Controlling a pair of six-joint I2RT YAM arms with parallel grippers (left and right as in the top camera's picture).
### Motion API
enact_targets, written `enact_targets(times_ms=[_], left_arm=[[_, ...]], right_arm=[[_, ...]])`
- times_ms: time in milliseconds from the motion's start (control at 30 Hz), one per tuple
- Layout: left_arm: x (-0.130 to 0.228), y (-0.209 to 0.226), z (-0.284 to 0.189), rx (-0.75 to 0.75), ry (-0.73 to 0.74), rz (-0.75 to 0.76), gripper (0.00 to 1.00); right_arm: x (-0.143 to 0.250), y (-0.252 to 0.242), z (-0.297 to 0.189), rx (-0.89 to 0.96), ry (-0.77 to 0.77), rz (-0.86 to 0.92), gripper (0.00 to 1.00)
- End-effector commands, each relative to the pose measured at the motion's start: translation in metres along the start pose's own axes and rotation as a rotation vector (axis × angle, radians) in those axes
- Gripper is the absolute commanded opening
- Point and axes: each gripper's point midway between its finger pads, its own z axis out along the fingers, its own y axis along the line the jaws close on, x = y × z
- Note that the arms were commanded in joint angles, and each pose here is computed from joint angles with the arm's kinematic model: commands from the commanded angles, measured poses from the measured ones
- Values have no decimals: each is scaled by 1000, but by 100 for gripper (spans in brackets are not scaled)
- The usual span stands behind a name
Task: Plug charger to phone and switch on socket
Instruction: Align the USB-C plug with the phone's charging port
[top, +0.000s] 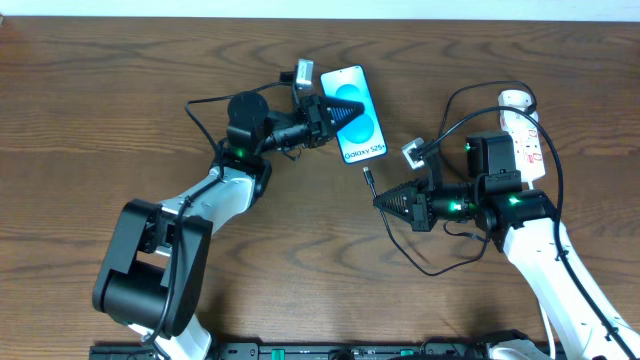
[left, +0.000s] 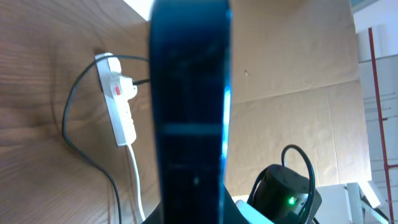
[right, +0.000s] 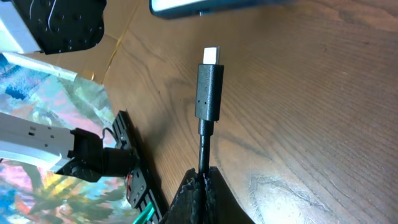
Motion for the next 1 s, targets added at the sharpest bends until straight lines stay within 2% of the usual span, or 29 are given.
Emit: enact_targets(times_ms=[0, 967], left_arm=[[-12, -17, -5, 28, -17, 57, 7], [-4, -18, 2, 34, 5, 53, 7]], right_arm=[[-4, 6, -2, -12, -17, -16, 1], [-13, 10, 0, -24, -40, -39, 1]])
